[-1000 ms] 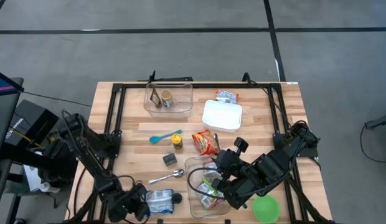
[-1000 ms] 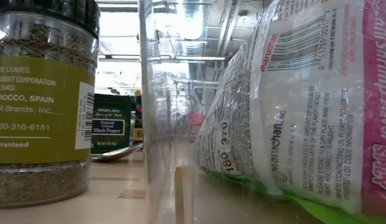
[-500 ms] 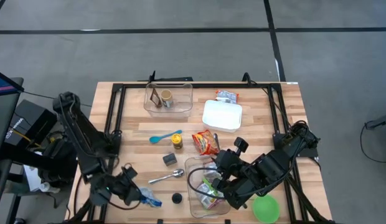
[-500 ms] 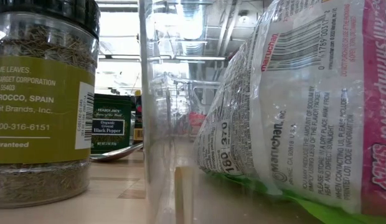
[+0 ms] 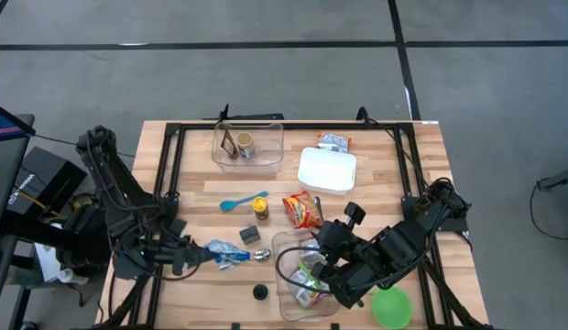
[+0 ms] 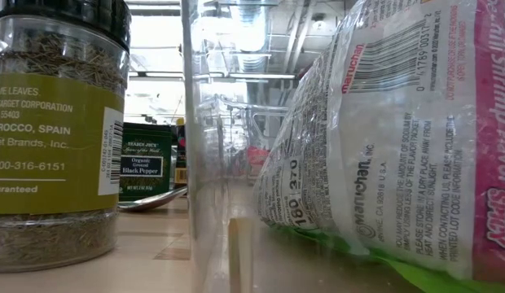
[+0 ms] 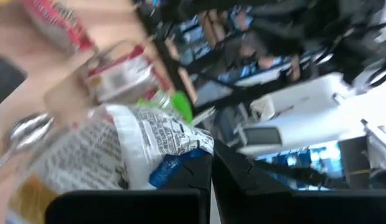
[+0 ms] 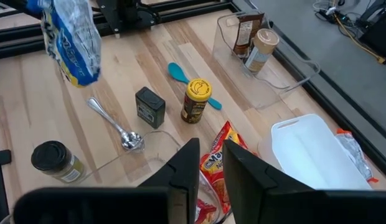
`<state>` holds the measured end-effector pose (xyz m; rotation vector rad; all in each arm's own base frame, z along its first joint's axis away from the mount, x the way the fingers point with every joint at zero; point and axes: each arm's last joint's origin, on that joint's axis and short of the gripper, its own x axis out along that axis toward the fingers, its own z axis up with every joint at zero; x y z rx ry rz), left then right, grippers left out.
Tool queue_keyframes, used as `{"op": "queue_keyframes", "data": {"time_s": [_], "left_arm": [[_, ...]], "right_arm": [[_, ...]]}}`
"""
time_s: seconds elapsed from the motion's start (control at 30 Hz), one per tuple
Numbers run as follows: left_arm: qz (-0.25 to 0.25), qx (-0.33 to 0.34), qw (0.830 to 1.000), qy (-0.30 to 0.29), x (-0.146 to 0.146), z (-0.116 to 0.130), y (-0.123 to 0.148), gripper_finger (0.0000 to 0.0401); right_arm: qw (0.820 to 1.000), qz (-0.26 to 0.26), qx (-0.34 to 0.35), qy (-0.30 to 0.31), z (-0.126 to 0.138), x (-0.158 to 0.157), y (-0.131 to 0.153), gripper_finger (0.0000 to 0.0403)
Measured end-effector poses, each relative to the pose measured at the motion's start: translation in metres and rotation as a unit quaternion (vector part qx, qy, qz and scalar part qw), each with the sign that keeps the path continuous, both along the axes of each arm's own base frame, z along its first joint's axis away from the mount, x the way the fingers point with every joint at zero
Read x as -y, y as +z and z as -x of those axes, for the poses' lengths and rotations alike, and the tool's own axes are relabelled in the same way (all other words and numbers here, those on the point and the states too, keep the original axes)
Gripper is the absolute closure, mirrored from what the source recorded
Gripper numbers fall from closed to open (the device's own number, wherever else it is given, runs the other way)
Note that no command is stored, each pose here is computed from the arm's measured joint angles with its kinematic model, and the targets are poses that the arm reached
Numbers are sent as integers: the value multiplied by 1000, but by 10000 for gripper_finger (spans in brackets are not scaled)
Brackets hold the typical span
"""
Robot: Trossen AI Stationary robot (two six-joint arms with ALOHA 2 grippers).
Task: Pick & Place Food Item
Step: Put the blue noodle pack into the bottom transparent bin
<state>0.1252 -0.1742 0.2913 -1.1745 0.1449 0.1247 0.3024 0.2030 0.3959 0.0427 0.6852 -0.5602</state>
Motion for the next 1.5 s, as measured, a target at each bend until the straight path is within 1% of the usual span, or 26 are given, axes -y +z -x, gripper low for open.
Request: {"op": "queue_keyframes", "data": {"time_s": [0.17,0.27,0.43,0.57,0.63,0.8,0.97,1.1,1.2,1.3,1.4,1.5], "left_arm": [[-14,43,999,28,-4,-10,14,401],[-29,67,996,42,-8,-17,22,401],[-43,107,992,51,-12,-23,37,401],[-50,136,988,53,-16,-26,46,401],[-58,148,986,48,-18,-28,50,401],[-63,162,984,35,-20,-31,52,401],[-64,164,984,27,-20,-32,52,401],[-64,164,984,27,-20,-32,52,401],[-65,164,984,27,-20,-32,52,401],[-65,167,984,17,-20,-32,52,401],[-65,168,984,11,-19,-32,52,401],[-64,169,983,10,-19,-32,53,401]], "right_arm": [[1000,17,6,16,-3,-2,2,340],[999,19,14,25,-5,-3,3,340],[999,34,28,24,-6,-4,4,340],[998,56,39,16,-9,-9,-6,340],[997,57,39,15,-12,-11,-13,340],[998,43,48,12,-22,-19,-38,340],[998,6,55,28,-34,-26,-62,340],[995,-33,54,76,-45,-32,-78,340],[988,-60,65,125,-56,-35,-86,340],[980,-68,88,164,-67,-34,-90,340],[974,-78,108,182,-76,-29,-95,340],[973,-77,106,190,-82,-22,-99,340]]}}
